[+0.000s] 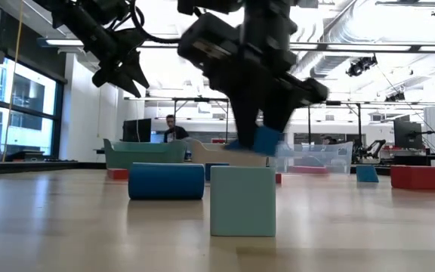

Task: Sort & place blocks by color
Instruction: Put the blue block into the gray bin

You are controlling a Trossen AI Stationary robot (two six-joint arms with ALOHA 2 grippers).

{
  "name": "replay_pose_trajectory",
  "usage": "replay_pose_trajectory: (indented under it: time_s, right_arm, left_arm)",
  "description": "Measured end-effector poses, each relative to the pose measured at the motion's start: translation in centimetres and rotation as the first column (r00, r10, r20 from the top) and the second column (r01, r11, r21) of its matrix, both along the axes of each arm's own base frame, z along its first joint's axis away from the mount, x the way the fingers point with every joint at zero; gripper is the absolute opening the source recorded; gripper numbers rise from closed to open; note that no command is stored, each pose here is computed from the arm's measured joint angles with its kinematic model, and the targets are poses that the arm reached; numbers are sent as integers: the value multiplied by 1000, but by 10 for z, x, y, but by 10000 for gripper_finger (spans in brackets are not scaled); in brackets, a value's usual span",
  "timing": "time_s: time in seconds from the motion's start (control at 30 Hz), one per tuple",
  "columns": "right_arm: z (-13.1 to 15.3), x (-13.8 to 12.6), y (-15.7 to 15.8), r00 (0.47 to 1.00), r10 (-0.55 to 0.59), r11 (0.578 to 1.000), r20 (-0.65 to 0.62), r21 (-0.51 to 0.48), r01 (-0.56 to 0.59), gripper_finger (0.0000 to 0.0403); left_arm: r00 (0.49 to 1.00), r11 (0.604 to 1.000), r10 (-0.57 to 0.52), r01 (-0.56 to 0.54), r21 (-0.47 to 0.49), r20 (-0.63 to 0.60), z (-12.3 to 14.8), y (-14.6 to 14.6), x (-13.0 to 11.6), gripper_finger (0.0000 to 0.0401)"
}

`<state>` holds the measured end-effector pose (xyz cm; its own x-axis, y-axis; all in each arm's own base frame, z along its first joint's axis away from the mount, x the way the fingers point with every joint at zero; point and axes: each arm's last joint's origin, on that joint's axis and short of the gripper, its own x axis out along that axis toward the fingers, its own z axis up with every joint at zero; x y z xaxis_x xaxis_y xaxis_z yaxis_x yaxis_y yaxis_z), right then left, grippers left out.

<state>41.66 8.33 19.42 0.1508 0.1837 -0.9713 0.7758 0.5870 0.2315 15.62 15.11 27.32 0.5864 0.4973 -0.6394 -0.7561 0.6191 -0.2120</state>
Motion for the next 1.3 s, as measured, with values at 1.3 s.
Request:
replay_pose_trajectory:
  time_s: [1.3]
  right_arm:
    - [117,-12,-308,939,-92,741,332,-607,287,109]
  left_arm:
    - [1000,1000,-1,1,0,0,0,0,0,131]
